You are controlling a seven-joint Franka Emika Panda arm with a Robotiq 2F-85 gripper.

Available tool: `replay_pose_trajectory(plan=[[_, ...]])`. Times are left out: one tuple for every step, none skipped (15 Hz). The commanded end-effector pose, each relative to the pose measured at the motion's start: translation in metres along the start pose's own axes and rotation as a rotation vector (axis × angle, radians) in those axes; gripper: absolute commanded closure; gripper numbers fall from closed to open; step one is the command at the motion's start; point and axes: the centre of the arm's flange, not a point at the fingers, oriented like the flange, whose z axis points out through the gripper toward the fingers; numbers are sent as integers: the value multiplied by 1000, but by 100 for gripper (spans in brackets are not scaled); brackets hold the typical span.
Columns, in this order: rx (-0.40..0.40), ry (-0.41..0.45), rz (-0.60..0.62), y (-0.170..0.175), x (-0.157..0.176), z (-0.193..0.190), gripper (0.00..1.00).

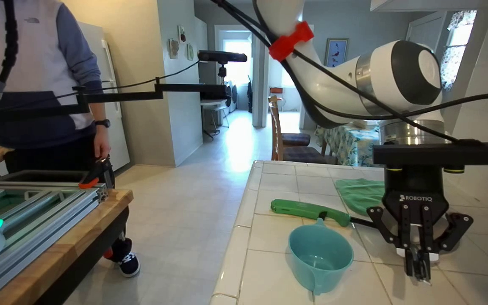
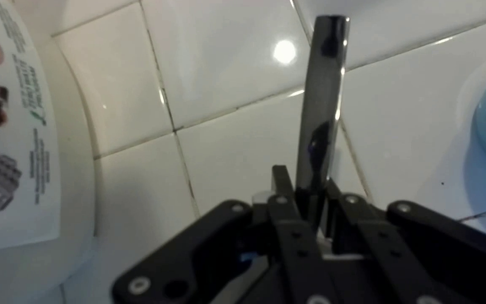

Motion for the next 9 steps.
replay_pose_trajectory(plan=[[2, 16, 9, 6, 8, -1, 95], [-2, 18, 10, 6, 9, -2, 95], [-1, 23, 9, 6, 9, -2, 73], [0, 28, 9, 6, 9, -1, 55], [-5, 30, 10, 6, 10, -1, 50], [-7, 44, 6, 6, 11, 0, 42], [-7, 56, 3, 6, 12, 0, 35], [-10, 63, 2, 5, 13, 1, 27], [-16, 71, 3, 5, 14, 2, 20]])
